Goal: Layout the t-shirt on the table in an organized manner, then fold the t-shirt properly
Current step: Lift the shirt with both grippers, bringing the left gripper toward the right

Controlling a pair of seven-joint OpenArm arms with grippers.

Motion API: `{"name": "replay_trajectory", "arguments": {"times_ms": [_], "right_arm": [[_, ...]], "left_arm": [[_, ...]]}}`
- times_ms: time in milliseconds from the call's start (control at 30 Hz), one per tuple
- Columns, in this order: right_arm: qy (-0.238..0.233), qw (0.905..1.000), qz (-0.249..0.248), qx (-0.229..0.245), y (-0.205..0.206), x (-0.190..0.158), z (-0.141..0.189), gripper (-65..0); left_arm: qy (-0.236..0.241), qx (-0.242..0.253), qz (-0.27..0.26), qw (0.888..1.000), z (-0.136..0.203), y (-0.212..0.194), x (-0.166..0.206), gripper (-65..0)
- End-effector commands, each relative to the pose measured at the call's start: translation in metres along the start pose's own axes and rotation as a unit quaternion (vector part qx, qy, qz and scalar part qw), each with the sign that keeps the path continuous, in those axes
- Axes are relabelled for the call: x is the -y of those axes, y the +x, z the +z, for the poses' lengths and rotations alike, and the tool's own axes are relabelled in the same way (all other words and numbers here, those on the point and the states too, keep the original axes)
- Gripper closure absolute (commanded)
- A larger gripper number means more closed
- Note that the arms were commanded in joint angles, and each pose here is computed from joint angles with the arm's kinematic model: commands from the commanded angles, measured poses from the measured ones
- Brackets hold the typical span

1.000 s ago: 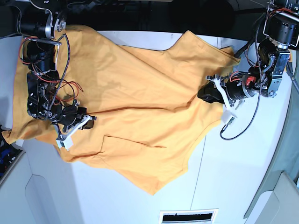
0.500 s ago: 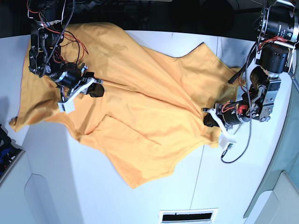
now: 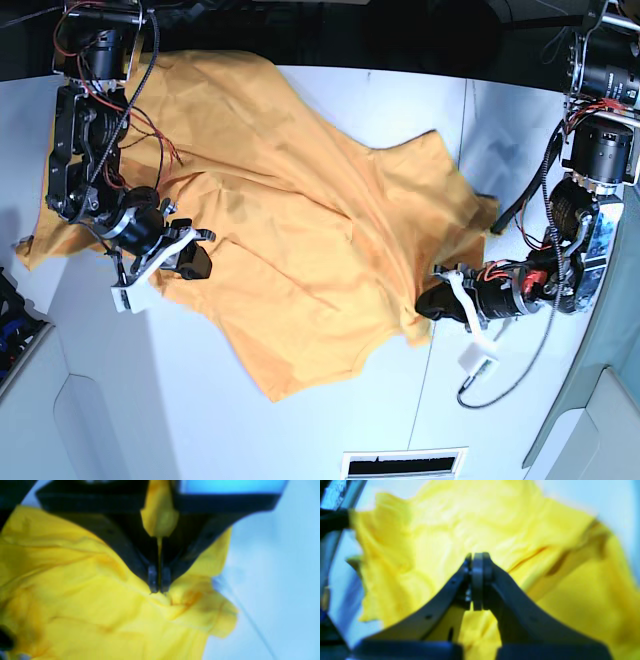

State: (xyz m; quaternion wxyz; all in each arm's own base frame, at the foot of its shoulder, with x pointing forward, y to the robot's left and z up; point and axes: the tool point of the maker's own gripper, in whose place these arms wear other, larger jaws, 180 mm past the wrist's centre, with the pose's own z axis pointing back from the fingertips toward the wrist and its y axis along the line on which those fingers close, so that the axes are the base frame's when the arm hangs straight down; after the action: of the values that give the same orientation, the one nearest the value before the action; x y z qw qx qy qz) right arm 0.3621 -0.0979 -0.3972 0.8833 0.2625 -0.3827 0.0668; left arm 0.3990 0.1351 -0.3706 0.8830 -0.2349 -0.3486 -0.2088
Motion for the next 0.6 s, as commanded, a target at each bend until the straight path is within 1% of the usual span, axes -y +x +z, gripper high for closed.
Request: {"name": "replay_trajectory", "arguments": {"times_ms": [0, 67, 133, 200, 267, 333, 400, 467, 567], "right_arm": [[0.004, 0.9991, 0.016, 0.039, 0.034, -0.001, -0.002, 0.0], [-0.001, 0.9989, 0.025, 0.039, 0.050, 0.004, -0.012, 0.0], [-0.004, 0.9991, 0.032, 0.027, 0.058, 0.008, -0.024, 0.0], [-0.003, 0.9992, 0.038, 0.012, 0.066, 0.008, -0.036, 0.0], [0.000, 0.9992, 0.040, -0.001, 0.071, 0.007, -0.045, 0.0], [0.004, 0.9988, 0.046, -0.011, 0.075, 0.004, -0.051, 0.0], [0.008, 0.9983, 0.055, -0.019, 0.076, 0.000, -0.055, 0.0], [0.011, 0.9977, 0.062, -0.024, 0.073, -0.003, -0.057, 0.0], [0.015, 0.9969, 0.069, -0.033, 0.068, -0.008, -0.059, 0.0]], "left_arm": [[-0.024, 0.024, -0.019, 0.999, 0.008, 0.017, 0.011, 0.0], [-0.066, 0.032, -0.027, 0.997, 0.010, 0.016, 0.039, 0.0], [-0.099, 0.027, -0.029, 0.994, 0.008, 0.005, 0.066, 0.0], [-0.122, 0.019, -0.031, 0.992, 0.004, -0.012, 0.091, 0.0], [-0.134, 0.010, -0.032, 0.990, -0.002, -0.028, 0.108, 0.0], [-0.119, 0.010, -0.041, 0.992, -0.008, -0.036, 0.109, 0.0], [-0.072, 0.015, -0.041, 0.996, -0.013, -0.036, 0.093, 0.0], [-0.031, 0.013, -0.045, 0.998, -0.014, -0.036, 0.077, 0.0], [-0.010, 0.003, -0.062, 0.998, -0.013, -0.036, 0.062, 0.0]]}}
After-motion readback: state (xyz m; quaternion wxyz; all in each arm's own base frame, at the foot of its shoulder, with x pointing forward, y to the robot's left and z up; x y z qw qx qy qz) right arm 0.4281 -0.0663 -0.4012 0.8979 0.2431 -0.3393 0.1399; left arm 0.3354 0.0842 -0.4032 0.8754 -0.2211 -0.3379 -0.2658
